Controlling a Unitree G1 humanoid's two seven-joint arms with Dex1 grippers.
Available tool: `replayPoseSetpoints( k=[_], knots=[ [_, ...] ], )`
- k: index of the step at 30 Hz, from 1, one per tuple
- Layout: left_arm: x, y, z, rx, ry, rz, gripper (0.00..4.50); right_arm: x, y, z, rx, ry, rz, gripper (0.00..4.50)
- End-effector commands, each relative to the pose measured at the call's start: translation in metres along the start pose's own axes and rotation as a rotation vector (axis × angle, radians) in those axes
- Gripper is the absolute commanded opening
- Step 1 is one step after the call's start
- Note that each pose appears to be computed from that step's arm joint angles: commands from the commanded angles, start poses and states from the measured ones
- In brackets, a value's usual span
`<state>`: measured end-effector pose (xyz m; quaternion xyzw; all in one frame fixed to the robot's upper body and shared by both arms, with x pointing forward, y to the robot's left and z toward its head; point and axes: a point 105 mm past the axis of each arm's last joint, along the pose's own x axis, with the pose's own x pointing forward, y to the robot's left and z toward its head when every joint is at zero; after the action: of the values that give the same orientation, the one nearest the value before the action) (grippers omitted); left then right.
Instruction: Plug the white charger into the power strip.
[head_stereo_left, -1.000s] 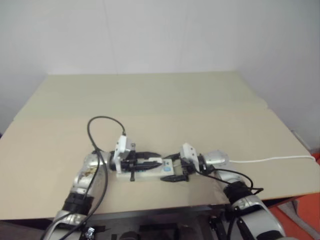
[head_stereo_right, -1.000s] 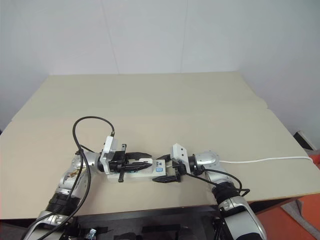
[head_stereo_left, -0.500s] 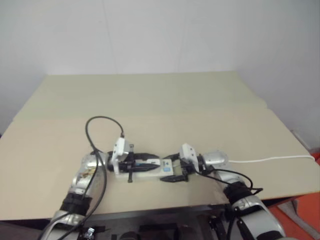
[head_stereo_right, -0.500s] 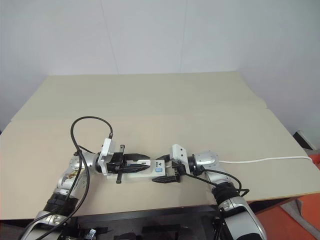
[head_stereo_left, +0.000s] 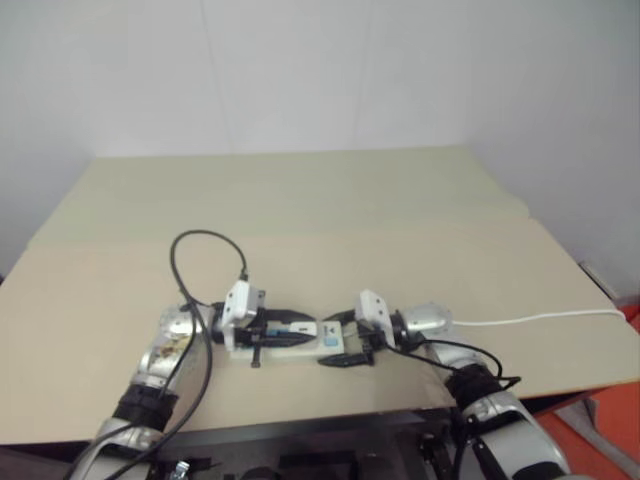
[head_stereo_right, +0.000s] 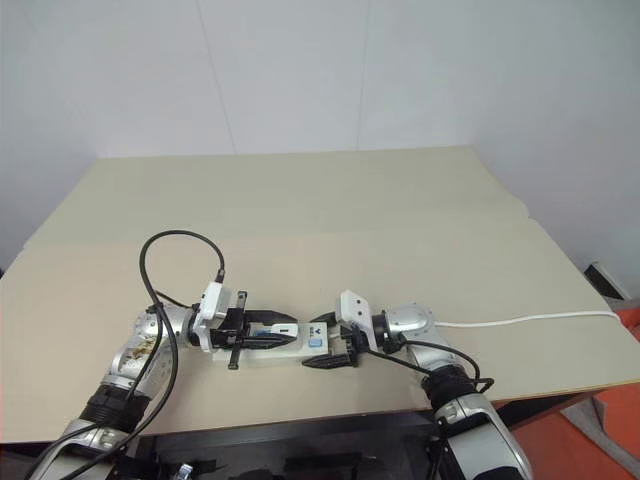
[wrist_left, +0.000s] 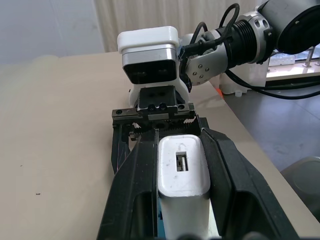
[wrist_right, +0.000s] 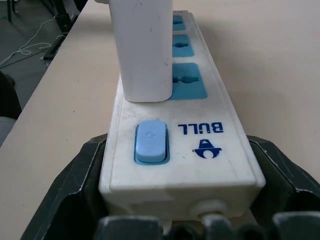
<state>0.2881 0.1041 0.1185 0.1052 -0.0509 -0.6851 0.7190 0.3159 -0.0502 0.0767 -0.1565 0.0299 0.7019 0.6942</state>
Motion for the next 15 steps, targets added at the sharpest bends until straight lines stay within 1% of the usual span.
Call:
replayPoseSetpoints(
  k=[1,6,7,11,15],
  knots=[
    [-0.0197,-0.0123,-0.0438,-0.145,0.195,0.013,1.0,-0.0032,0.0037,0.0029,-0.001,-0.01,0.036,3.42],
    [-0.0193,-0.0102,-0.0429,-0.159,0.219,0.005,1.0,-0.0015,0.0036,0.0034,0.0,-0.014,0.037,3.42],
    [-0.0191,-0.0105,-0.0426,-0.164,0.225,-0.002,1.72,-0.0013,0.0039,0.0034,0.0,-0.015,0.037,3.42],
    [-0.0176,-0.0098,-0.0403,-0.167,0.22,0.0,2.89,-0.001,0.0041,0.0039,0.0,-0.02,0.037,3.42],
    [-0.0159,-0.0068,-0.0377,-0.16,0.207,0.015,4.23,-0.0005,0.0039,0.0042,0.001,-0.023,0.035,3.42]
  ],
)
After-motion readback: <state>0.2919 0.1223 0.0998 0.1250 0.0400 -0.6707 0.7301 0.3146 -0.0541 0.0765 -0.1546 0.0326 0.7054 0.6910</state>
